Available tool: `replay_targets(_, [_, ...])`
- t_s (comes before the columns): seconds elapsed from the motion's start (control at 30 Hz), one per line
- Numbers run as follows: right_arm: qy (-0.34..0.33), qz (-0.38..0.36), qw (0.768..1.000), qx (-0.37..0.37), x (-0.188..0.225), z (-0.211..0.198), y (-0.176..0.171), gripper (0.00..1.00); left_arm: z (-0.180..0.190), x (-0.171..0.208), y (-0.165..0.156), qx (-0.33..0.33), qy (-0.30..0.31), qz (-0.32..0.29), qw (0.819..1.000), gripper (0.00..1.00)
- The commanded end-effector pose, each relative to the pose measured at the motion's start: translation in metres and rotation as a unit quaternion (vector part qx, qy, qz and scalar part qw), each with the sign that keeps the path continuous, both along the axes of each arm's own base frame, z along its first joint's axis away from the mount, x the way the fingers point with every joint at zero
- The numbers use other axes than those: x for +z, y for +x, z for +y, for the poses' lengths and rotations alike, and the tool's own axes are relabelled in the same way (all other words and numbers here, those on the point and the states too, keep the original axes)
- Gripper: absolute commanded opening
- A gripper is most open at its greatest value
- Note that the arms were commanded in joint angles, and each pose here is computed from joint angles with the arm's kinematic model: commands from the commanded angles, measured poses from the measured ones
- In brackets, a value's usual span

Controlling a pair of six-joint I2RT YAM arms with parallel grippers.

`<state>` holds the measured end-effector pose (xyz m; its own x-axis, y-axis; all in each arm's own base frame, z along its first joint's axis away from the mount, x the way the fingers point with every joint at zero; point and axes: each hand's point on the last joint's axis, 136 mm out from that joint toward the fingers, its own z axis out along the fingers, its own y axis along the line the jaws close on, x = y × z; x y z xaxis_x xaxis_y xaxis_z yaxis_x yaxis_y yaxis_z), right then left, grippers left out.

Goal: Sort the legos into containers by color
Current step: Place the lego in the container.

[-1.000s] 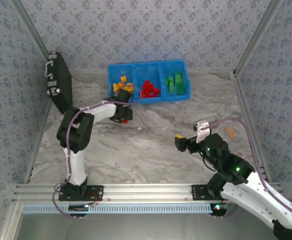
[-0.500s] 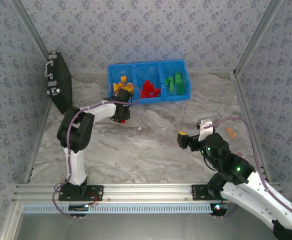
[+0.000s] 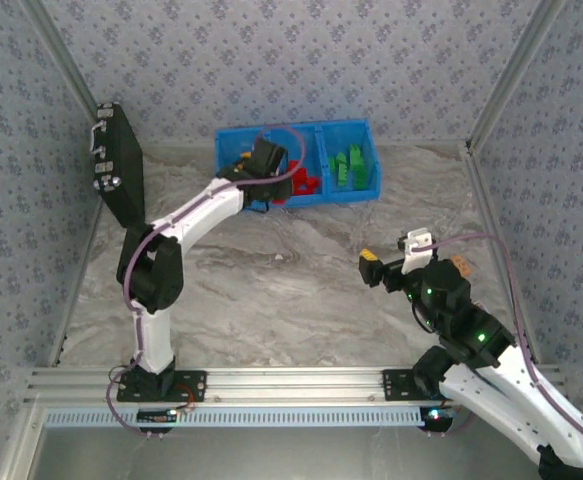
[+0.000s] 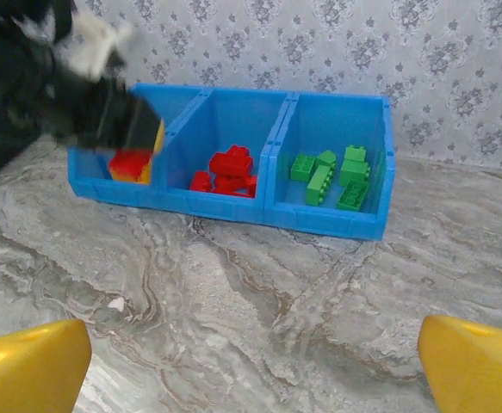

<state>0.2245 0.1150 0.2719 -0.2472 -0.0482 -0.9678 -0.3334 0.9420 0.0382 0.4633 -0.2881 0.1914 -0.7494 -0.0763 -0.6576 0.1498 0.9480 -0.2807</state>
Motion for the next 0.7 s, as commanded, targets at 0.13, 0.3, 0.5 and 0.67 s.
replay_targets(0.13, [0.015,0.009,1.0,0.007,0.008,-0.001,-0.002,0.99,-0.03,0.038,0.074,-0.012,-0.019,-0.073,0.997,0.24])
replay_targets(0.3, [0.03,0.037,0.996,0.07,0.001,0.019,-0.012,0.99,-0.039,0.016,0.119,-0.006,-0.021,-0.072,0.997,0.23])
replay_targets(0.5, [0.001,0.043,0.997,0.057,-0.007,0.009,-0.015,0.99,-0.043,-0.024,0.144,0.013,-0.035,-0.06,0.998,0.25])
replay_targets(0.67, [-0.04,0.004,0.999,0.033,0.004,-0.007,-0.014,0.99,-0.04,-0.038,0.143,0.008,-0.03,-0.045,0.998,0.42])
